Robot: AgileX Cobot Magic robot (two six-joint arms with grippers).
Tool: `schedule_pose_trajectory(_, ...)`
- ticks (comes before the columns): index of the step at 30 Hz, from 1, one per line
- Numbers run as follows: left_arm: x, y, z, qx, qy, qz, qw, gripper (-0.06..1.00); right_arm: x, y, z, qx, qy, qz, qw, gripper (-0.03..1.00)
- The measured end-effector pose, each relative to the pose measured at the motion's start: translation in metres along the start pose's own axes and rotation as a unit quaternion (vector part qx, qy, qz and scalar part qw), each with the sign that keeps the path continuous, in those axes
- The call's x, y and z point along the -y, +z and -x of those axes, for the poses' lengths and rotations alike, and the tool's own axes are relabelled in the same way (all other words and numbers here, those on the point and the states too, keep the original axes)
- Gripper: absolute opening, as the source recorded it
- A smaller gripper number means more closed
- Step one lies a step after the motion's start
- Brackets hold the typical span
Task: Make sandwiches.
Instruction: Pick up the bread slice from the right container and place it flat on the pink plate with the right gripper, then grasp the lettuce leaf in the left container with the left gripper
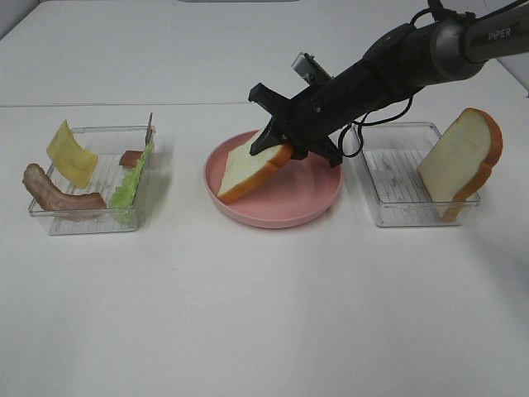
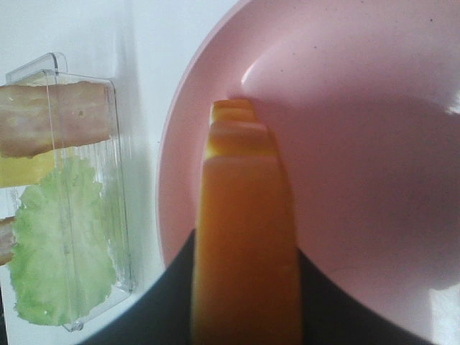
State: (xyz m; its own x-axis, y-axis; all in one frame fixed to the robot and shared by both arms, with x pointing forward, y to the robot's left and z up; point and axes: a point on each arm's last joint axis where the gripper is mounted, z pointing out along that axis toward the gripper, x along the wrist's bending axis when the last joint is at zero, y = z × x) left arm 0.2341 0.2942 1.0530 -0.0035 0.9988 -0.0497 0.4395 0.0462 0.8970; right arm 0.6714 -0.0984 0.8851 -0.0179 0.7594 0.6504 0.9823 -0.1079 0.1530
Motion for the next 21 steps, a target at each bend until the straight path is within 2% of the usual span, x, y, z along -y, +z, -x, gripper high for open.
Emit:
schedule_pose_trajectory(4, 0.0, 0.0, 0.0, 0.0, 0.0, 0.0, 1.0, 0.99, -0.002, -0.002, -0.001, 0.014, -0.008, -0.003, 1.0, 0.25)
schedule_pose_trajectory(6, 0.0, 0.0, 0.0, 0.0, 0.0, 0.0, 1.0, 0.99, -0.003, -0.006, 0.0, 0.037, -0.017, -0.007, 0.999, 0.44)
schedule_pose_trajectory(7, 0.0, 0.0, 0.0, 0.0, 0.0, 0.0, 1.0, 0.99, -0.003, -0.006, 0.0, 0.037, -0.017, -0.007, 0.999, 0.44)
schedule_pose_trajectory(9, 0.0, 0.0, 0.0, 0.0, 0.0, 0.0, 1.0, 0.99, -0.003, -0.012, -0.001, 0.065, -0.032, -0.012, 0.997, 0.72)
schedule_pose_trajectory(10, 0.0, 0.0, 0.0, 0.0, 0.0, 0.0, 1.0, 0.99, -0.003, -0.012, -0.001, 0.065, -0.032, -0.012, 0.997, 0.72)
schedule_pose_trajectory(12, 0.0, 0.0, 0.0, 0.0, 0.0, 0.0, 1.0, 0.99, -0.003, -0.023, -0.002, 0.097, -0.045, -0.014, 0.994, 0.79)
schedule_pose_trajectory(13, 0.0, 0.0, 0.0, 0.0, 0.0, 0.0, 1.0, 0.99, -0.003, -0.023, -0.002, 0.097, -0.045, -0.014, 0.994, 0.79)
schedule_pose_trajectory(14, 0.0, 0.0, 0.0, 0.0, 0.0, 0.0, 1.0, 0.99, -0.003, -0.031, -0.003, 0.122, -0.054, -0.015, 0.991, 0.8)
schedule_pose_trajectory(18, 0.0, 0.0, 0.0, 0.0, 0.0, 0.0, 1.0, 0.99, -0.004, -0.046, -0.007, 0.153, -0.072, -0.011, 0.986, 0.81)
schedule_pose_trajectory(19, 0.0, 0.0, 0.0, 0.0, 0.0, 0.0, 1.0, 0.99, -0.003, -0.058, -0.011, 0.174, -0.085, -0.011, 0.981, 0.81)
schedule_pose_trajectory(21, 0.0, 0.0, 0.0, 0.0, 0.0, 0.0, 1.0, 0.99, -0.003, -0.063, -0.013, 0.182, -0.089, -0.012, 0.979, 0.81)
